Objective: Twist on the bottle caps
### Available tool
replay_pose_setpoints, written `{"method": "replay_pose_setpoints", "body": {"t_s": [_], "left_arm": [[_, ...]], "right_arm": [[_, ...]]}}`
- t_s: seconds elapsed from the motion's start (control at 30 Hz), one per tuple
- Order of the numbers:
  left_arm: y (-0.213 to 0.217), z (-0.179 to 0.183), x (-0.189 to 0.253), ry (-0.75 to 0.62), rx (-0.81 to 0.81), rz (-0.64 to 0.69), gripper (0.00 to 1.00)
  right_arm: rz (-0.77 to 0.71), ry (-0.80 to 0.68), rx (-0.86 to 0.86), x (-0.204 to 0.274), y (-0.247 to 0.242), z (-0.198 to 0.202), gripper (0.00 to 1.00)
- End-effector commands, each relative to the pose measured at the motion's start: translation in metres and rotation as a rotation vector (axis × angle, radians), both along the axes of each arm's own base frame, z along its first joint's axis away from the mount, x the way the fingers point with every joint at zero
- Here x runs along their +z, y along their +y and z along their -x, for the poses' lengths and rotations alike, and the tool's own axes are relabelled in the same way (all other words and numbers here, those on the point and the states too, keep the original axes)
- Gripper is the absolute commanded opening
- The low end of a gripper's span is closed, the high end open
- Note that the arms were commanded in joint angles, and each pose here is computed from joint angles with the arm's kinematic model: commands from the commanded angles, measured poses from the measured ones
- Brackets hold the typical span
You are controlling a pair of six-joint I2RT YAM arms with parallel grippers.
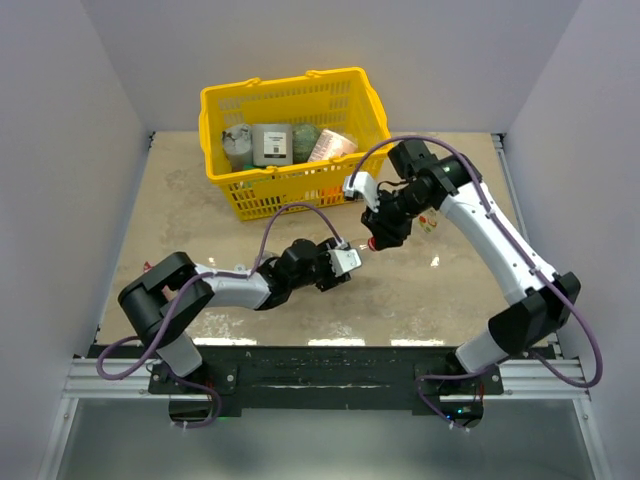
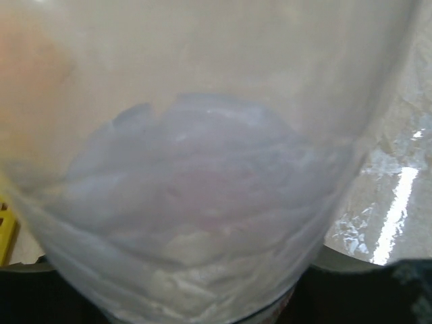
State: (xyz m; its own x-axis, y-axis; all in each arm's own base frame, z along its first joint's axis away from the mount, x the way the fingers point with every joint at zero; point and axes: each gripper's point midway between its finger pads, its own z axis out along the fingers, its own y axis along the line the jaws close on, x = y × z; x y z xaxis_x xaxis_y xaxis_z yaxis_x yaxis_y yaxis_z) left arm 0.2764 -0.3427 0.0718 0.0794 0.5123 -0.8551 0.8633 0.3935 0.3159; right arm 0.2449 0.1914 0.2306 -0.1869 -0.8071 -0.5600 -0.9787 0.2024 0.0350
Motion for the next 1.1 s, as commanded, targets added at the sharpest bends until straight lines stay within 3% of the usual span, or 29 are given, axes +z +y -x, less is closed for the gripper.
{"method": "replay_pose_setpoints", "body": {"t_s": [0.0, 0.03, 0.23, 0.5, 0.53, 0.6, 0.63, 0.73, 0.93, 1.07], "left_arm": [[-0.037, -0.026, 0.087, -0.184, 0.062, 0.259, 0.0], [-0.035, -0.03, 0.089, -0.191, 0.093, 0.266, 0.0], [-0.044, -0.03, 0.086, -0.155, 0.117, 0.311, 0.0], [-0.043, -0.022, 0.073, -0.03, 0.122, 0.383, 0.0], [-0.045, -0.018, 0.08, -0.032, 0.097, 0.423, 0.0], [-0.047, -0.006, 0.078, 0.004, 0.052, 0.45, 0.0], [-0.048, -0.004, 0.083, 0.003, 0.039, 0.476, 0.0], [-0.053, 0.004, 0.079, 0.042, 0.006, 0.503, 0.0], [-0.063, 0.012, 0.06, 0.17, -0.006, 0.524, 0.0], [-0.066, 0.02, 0.058, 0.21, -0.044, 0.526, 0.0]], "right_arm": [[0.104, 0.154, -0.257, -0.017, -0.001, -0.006, 0.0], [0.112, 0.185, -0.349, -0.018, -0.002, -0.008, 0.0], [0.129, 0.213, -0.458, -0.018, -0.004, -0.008, 0.0], [0.112, 0.198, -0.474, -0.009, -0.003, -0.013, 0.0], [0.111, 0.196, -0.466, -0.008, -0.003, -0.013, 0.11], [0.108, 0.18, -0.465, -0.003, -0.003, -0.016, 0.22], [0.107, 0.168, -0.455, 0.0, -0.003, -0.017, 0.32], [0.099, 0.092, -0.44, 0.023, -0.005, -0.029, 0.46], [-0.027, -0.161, -0.366, 0.101, -0.007, -0.04, 0.67], [-0.13, -0.193, -0.225, 0.118, -0.004, -0.005, 0.72]]}}
